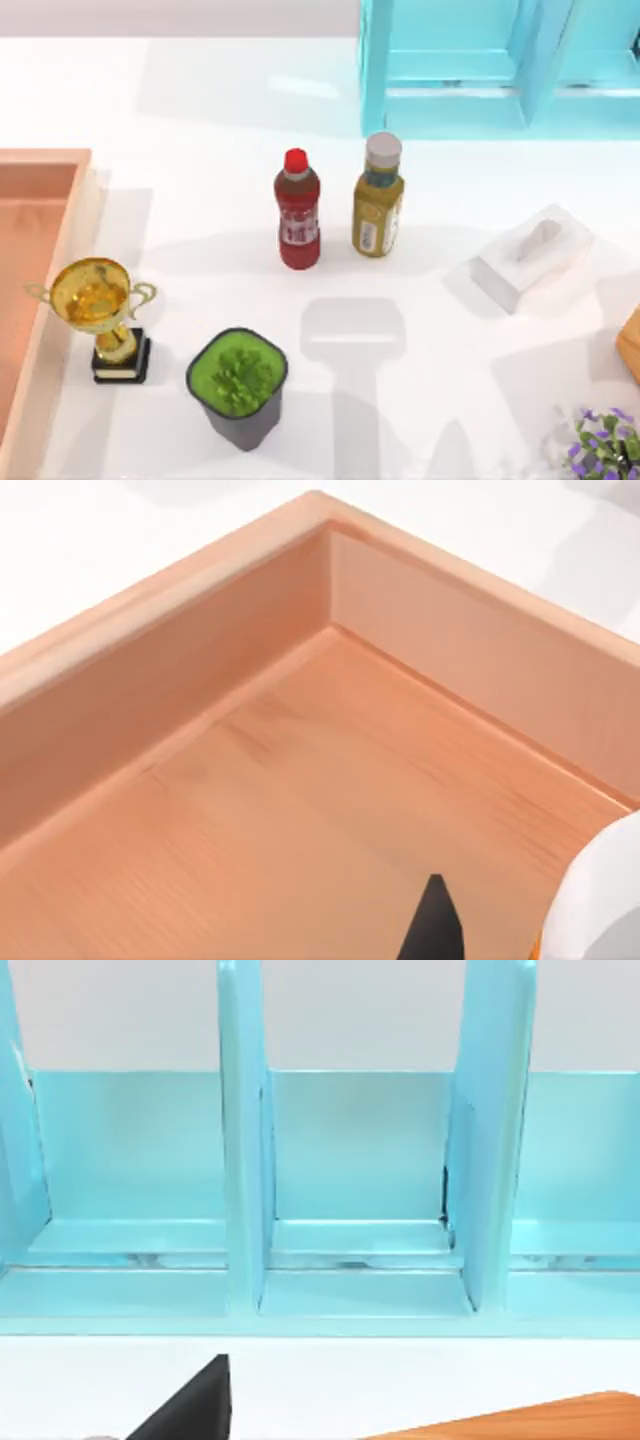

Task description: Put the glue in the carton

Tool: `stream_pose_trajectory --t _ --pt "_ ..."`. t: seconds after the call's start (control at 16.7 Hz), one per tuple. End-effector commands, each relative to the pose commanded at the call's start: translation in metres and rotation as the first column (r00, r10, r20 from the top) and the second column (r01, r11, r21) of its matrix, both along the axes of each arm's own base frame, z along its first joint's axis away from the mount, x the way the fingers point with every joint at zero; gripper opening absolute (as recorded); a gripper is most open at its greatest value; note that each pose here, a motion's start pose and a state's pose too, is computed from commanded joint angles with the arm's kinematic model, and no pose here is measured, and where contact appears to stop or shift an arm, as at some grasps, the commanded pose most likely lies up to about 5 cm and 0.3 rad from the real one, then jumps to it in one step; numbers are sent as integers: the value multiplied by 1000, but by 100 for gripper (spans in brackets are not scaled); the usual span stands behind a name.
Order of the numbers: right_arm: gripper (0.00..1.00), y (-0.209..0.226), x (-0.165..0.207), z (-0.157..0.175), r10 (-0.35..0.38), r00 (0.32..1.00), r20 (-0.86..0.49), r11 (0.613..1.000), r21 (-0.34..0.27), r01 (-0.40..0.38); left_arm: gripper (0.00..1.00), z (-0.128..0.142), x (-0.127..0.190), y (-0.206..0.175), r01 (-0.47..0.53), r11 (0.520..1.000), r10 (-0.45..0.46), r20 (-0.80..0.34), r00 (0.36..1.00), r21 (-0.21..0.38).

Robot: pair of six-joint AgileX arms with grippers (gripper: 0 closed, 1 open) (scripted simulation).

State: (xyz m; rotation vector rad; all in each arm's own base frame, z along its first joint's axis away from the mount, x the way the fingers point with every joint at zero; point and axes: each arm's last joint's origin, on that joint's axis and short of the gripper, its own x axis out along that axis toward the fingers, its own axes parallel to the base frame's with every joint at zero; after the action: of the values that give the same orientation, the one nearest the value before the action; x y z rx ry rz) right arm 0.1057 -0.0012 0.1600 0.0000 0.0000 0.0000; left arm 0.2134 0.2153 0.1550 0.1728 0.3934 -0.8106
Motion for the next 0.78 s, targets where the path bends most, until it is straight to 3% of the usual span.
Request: stream_pose_trajectory --t 0.18,0.78 --pt "100 0 0 0 0 1000 0 1000 0 0 0 -2 -10 1 -20 999 21 24 1000 -28" --pt "100 0 0 0 0 1000 0 1000 0 0 0 -16 3 -10 -17 999 18 10 1000 -28"
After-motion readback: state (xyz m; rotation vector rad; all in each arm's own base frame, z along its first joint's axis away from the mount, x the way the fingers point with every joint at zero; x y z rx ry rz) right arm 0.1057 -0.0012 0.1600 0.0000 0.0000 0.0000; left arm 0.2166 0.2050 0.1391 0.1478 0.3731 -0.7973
